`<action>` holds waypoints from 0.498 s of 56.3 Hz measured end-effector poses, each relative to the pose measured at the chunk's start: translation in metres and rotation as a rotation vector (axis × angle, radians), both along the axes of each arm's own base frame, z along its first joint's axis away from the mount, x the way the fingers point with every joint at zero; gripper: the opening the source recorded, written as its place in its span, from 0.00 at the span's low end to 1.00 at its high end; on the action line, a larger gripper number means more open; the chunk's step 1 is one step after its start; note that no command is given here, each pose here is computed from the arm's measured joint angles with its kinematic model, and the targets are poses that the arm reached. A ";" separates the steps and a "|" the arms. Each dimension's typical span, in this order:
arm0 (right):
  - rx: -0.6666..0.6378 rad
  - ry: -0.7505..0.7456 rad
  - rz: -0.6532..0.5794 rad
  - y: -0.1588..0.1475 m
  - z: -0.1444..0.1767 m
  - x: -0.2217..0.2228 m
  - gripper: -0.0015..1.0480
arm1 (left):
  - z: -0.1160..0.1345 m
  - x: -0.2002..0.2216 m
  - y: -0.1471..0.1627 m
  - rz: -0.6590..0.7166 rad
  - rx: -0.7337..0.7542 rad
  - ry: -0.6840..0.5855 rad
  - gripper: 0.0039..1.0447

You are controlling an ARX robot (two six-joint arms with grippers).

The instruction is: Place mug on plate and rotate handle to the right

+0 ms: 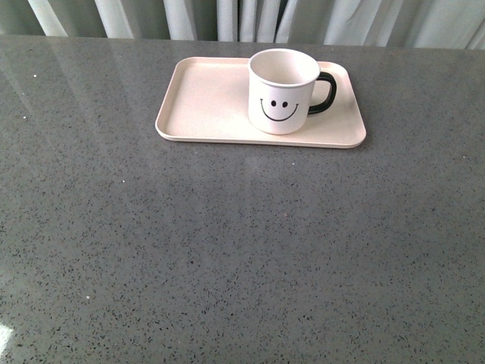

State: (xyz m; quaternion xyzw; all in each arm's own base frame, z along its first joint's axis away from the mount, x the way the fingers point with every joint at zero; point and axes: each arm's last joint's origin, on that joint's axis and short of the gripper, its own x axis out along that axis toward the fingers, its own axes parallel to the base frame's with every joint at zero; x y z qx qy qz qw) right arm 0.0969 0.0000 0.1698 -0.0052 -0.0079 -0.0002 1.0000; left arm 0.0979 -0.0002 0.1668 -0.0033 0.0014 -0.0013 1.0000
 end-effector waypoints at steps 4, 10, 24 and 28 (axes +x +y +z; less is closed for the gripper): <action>0.001 0.000 0.000 0.000 0.000 0.000 0.91 | 0.000 0.000 0.000 0.000 0.000 0.000 0.91; 0.001 0.000 0.000 0.000 0.000 0.000 0.91 | 0.000 0.000 0.000 0.000 0.000 0.000 0.91; 0.001 0.000 0.000 0.000 0.000 0.000 0.91 | 0.000 0.000 0.000 0.000 0.000 0.000 0.91; 0.001 0.000 0.000 0.000 0.000 0.000 0.91 | 0.000 0.000 0.000 0.000 0.000 0.000 0.91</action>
